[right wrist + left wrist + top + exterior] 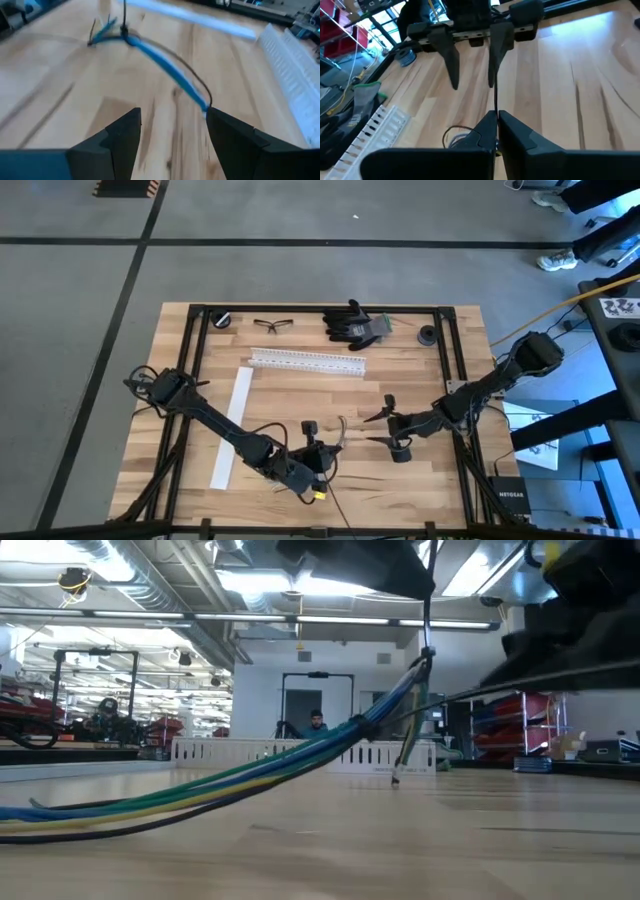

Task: Ziptie cables
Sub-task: Wrap the black zip tie on the cable

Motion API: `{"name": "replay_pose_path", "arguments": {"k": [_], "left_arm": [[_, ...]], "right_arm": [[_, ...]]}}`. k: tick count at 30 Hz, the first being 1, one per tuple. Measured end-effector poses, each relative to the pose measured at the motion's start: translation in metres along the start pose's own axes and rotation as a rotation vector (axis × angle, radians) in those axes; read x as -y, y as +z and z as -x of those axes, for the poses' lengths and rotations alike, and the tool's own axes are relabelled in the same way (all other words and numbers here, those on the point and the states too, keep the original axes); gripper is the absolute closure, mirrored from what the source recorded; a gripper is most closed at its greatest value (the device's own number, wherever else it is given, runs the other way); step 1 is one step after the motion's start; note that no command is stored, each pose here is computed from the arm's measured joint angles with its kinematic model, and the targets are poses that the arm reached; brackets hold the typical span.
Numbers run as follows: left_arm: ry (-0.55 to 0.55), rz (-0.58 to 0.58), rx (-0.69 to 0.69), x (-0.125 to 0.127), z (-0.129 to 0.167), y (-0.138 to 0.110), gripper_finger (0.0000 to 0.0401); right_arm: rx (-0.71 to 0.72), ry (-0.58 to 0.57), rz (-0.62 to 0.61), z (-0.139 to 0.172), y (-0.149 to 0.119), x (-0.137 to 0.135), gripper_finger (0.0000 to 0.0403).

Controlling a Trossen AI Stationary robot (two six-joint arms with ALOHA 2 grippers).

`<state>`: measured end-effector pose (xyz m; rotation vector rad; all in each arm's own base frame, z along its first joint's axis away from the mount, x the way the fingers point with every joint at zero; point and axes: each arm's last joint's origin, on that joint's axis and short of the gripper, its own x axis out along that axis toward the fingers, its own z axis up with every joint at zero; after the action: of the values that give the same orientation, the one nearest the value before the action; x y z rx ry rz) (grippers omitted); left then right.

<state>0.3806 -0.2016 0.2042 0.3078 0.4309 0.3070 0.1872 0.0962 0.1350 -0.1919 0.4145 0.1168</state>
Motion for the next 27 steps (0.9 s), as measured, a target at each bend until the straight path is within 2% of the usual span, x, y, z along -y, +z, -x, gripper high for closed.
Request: {"name": "replay_pose_path", "arguments": {"k": [4, 11, 18, 27], "left_arm": [[0.009, 0.02, -0.002, -0.003, -0.003, 0.0, 0.0401], [0.035, 0.022, -0.012, -0.012, -0.011, 0.0, 0.0401], [0.037, 0.023, -0.012, -0.013, -0.012, 0.001, 0.0401], [0.056, 0.031, -0.01, -0.013, -0.012, 0.001, 0.0401]], "right_arm": [[0.053, 0.041, -0.022, -0.007, 0.019, -0.004, 0.0191], [0.043, 0.067, -0.02, -0.038, 0.029, -0.011, 0.0208], [0.053, 0.088, 0.0, -0.062, 0.039, -0.009, 0.0284], [0.058, 0.112, -0.01, -0.067, 0.042, -0.005, 0.0394]]}}
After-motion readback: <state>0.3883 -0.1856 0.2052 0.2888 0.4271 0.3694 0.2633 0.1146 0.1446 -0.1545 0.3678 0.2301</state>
